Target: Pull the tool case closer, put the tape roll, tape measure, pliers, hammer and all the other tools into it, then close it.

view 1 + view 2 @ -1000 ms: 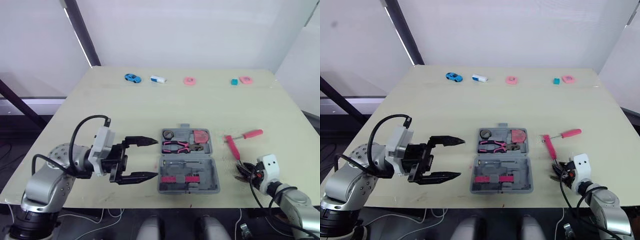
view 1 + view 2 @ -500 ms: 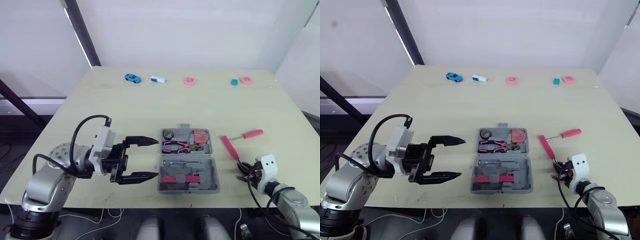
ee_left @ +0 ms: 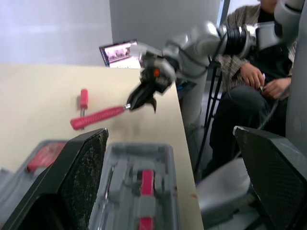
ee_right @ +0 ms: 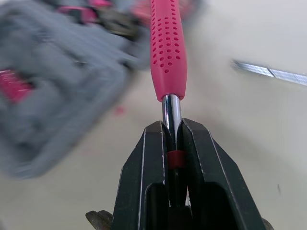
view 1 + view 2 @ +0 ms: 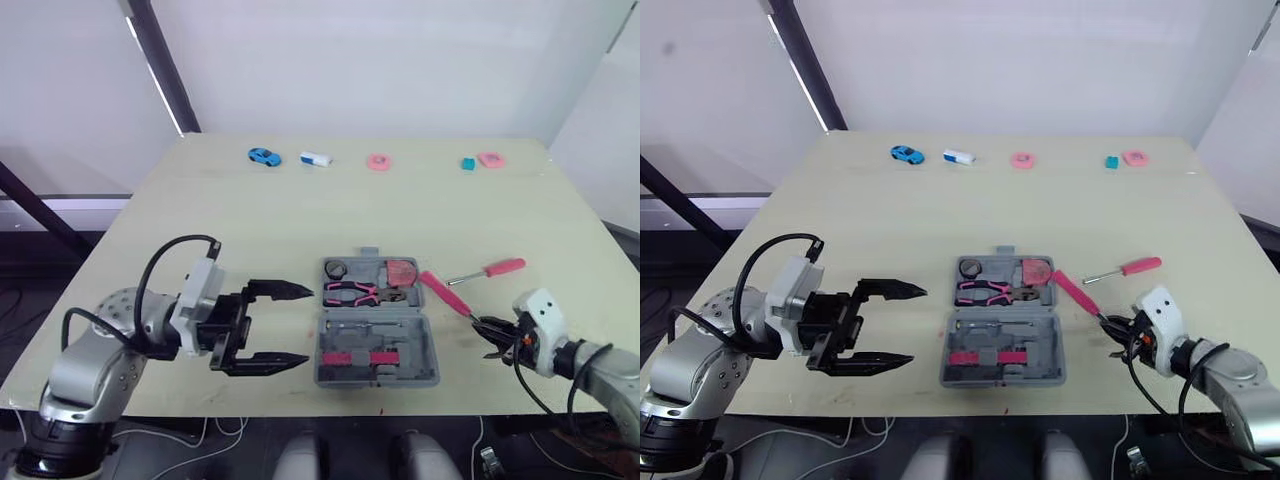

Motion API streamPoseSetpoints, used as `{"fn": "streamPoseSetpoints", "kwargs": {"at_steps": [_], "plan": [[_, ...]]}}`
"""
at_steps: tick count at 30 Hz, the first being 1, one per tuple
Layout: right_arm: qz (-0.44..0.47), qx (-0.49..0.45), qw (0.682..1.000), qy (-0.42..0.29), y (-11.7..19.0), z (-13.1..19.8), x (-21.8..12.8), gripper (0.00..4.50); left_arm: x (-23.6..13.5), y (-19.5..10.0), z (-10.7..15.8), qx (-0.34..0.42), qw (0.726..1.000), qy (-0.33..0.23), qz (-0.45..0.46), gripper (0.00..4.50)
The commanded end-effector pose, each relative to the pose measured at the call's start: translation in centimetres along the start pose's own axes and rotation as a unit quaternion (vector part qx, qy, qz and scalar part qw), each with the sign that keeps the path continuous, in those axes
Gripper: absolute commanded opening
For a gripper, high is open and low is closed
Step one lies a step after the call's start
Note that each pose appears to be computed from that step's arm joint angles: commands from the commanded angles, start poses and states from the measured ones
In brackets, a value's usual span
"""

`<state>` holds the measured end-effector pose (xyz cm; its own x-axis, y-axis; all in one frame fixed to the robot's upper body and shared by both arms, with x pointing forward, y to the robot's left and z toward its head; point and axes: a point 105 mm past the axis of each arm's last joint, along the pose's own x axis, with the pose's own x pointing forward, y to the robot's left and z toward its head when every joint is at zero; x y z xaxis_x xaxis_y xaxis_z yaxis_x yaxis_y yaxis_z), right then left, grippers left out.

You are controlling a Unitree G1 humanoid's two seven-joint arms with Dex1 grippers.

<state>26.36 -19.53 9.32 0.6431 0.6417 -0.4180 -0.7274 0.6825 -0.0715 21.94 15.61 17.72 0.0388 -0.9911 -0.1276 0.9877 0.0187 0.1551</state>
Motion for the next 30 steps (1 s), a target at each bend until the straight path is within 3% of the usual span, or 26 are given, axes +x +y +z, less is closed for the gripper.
{"fn": "streamPoseSetpoints", "kwargs": {"at_steps": [1, 8, 18, 30], "plan": [[0.080, -0.060, 0.995, 0.010, 2.1, 2.2, -0.1, 0.05, -0.9, -0.1, 0.1, 0.014, 1.000, 0.011, -0.001, 4.50], [0.167, -0.166, 0.968, 0.090, 4.3, 3.7, 1.3, 0.05, -2.5, 0.0, -1.1, 0.007, 0.999, 0.047, 0.013, 4.50], [0.197, -0.257, 0.931, 0.169, 5.9, 4.1, 4.7, 0.05, -4.1, -0.3, -2.0, -0.013, 0.997, 0.072, 0.028, 4.50], [0.200, -0.274, 0.924, 0.177, 6.9, 3.8, 8.0, 0.05, -4.1, -0.6, -2.3, -0.008, 0.996, 0.087, 0.018, 4.50]]}}
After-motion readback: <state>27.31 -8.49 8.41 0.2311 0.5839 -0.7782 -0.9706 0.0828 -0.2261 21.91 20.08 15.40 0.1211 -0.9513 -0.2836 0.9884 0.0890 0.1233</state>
